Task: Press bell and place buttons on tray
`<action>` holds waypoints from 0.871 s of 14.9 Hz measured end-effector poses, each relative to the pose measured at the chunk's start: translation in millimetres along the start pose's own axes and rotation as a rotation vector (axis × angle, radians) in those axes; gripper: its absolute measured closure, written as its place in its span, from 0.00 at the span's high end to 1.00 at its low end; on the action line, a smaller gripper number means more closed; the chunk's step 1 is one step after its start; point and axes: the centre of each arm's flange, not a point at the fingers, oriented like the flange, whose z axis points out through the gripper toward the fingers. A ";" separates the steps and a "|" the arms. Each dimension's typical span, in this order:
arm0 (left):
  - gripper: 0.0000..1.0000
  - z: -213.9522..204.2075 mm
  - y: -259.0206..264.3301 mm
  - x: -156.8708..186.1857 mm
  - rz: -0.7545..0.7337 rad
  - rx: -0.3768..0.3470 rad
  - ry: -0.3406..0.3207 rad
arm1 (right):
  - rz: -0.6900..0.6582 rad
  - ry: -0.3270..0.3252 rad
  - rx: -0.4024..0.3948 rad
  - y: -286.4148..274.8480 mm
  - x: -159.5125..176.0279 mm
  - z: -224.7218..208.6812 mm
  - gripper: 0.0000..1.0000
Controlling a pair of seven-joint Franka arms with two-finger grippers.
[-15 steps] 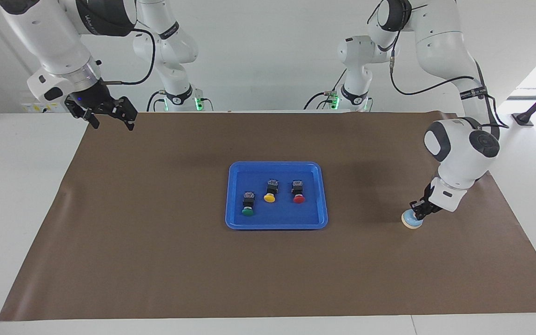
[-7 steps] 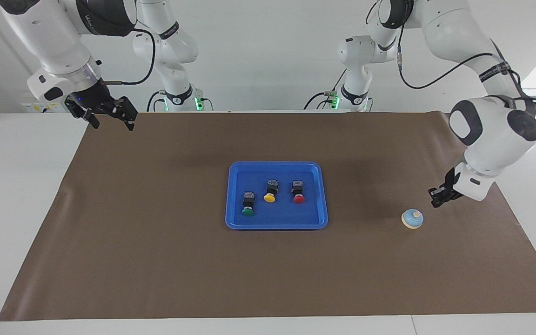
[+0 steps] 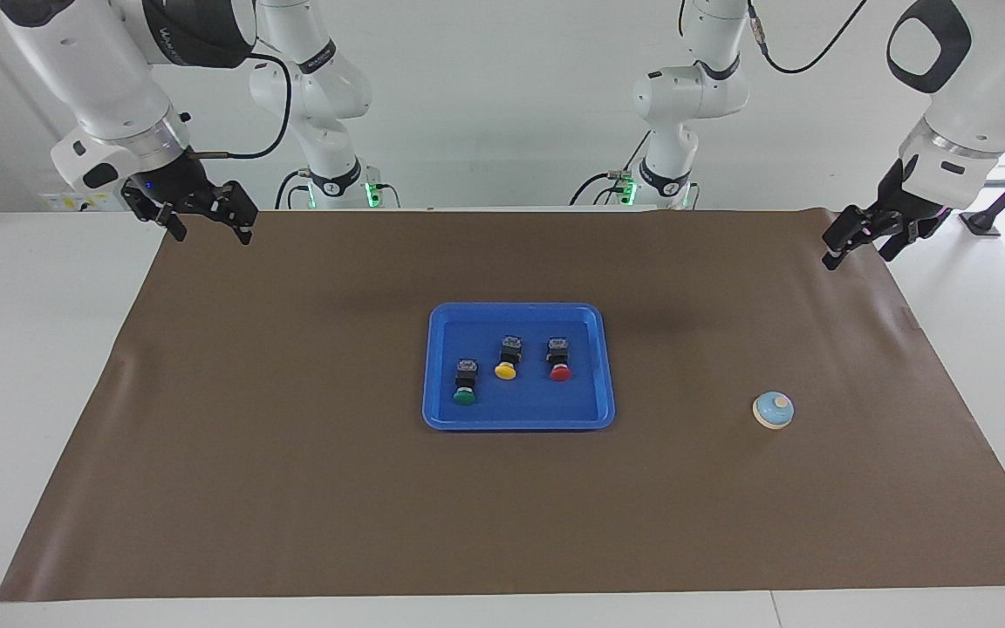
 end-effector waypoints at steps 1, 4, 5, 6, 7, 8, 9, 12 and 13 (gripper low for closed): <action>1.00 1.8 -0.1 -0.9 0.000 0.001 -0.009 | 0.000 0.000 0.000 0.0 0.0 0.0 1.00; 1.00 3.6 -0.5 -6.2 0.000 0.001 -0.023 | 0.000 0.000 0.000 0.0 0.0 0.0 1.00; 1.00 2.8 -0.6 -9.2 0.000 0.001 -0.024 | 0.000 0.000 0.000 0.0 0.0 0.0 1.00; 1.00 1.6 -0.8 -11.4 0.000 0.001 -0.023 | 0.000 0.000 0.000 0.0 0.0 0.0 1.00; 1.00 0.2 -0.8 -12.6 0.000 0.001 -0.020 | 0.000 0.000 0.000 0.0 0.0 0.0 1.00; 1.00 -0.8 -0.9 -13.1 0.000 0.000 -0.019 | 0.000 0.000 0.000 0.0 0.0 0.0 1.00; 1.00 -0.9 -0.9 -13.2 0.000 0.000 -0.018 | 0.000 0.000 0.000 0.0 0.0 0.0 1.00; 1.00 -0.4 -0.9 -13.8 0.000 0.001 -0.024 | 0.000 0.000 0.000 0.0 0.0 0.0 1.00; 1.00 -0.2 -0.9 -14.1 0.001 0.001 -0.027 | 0.000 0.000 0.000 0.0 0.0 0.0 1.00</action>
